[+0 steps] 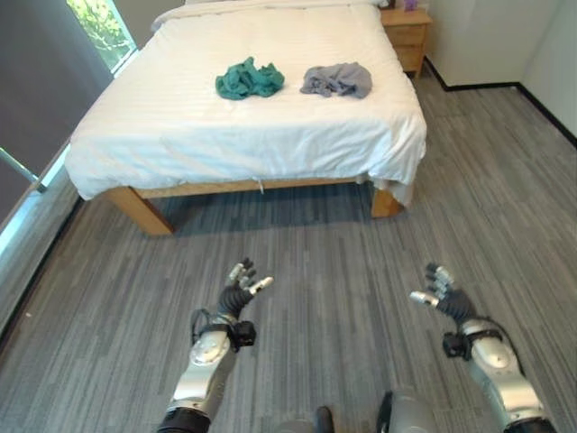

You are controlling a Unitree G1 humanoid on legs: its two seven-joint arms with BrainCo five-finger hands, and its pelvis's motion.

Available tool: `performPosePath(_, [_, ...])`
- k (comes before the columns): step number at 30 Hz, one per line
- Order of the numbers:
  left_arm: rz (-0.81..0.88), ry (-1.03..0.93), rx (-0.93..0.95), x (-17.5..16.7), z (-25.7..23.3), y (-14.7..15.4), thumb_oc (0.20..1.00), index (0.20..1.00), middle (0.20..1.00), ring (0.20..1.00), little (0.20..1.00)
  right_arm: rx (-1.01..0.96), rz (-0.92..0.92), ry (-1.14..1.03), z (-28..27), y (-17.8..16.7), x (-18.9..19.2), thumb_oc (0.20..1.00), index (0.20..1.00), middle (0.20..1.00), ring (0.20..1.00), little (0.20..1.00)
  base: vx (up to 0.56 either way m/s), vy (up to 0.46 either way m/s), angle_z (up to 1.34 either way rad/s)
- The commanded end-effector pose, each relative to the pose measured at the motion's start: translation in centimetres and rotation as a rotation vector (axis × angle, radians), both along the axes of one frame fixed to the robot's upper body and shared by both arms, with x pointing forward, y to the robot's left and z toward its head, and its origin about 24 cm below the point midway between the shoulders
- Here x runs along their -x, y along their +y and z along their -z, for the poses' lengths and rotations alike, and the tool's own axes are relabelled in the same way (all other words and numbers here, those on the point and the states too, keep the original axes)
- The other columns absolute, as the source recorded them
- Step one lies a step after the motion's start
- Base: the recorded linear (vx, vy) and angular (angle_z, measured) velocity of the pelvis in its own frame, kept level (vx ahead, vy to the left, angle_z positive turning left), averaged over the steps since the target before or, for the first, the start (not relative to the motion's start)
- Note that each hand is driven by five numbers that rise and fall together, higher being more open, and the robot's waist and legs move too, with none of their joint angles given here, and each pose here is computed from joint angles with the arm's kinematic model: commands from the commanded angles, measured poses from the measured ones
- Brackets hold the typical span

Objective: Pick up bed clothes into laundry basket.

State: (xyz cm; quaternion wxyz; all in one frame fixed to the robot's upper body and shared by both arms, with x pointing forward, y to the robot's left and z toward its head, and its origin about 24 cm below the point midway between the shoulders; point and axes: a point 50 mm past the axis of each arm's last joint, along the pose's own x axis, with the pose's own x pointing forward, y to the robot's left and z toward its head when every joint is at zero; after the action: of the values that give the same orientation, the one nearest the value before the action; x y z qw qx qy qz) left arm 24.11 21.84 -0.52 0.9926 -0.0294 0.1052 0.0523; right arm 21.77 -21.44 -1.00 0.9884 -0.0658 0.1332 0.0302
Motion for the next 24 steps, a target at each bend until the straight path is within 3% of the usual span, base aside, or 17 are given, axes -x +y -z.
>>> performPosePath(1, [0.041, -0.116, -0.081, -1.3, -2.5, 0.4, 1.0, 1.0, 1.0, 1.0, 1.0, -0.036, 0.018, -0.116, -1.8, 0.0, -1.0, 1.0, 1.0, 1.0, 1.0, 1.0, 0.58, -0.206, 0.35])
performPosePath(12, [0.074, -0.072, 0.011, -0.1, -1.3, -0.7, 1.0, 1.0, 1.0, 1.0, 1.0, -0.084, 0.061, -0.118, -2.1, -1.7, -0.4, 1.0, 1.0, 1.0, 1.0, 1.0, 0.62, -0.278, 0.58])
performPosePath(16, [0.076, -0.073, 0.007, -0.1, -1.6, -0.5, 1.0, 1.0, 1.0, 1.0, 1.0, -0.031, 0.11, -0.126, -2.7, -3.2, -0.6, 1.0, 1.0, 1.0, 1.0, 1.0, 0.58, -0.32, -0.42])
performPosePath(24, [0.125, -0.063, 0.001, 0.4, -1.1, -1.1, 1.0, 1.0, 1.0, 1.0, 1.0, 0.014, 0.067, -0.21, -4.6, -2.9, -2.4, 1.0, 1.0, 1.0, 1.0, 1.0, 0.58, 0.077, -0.54])
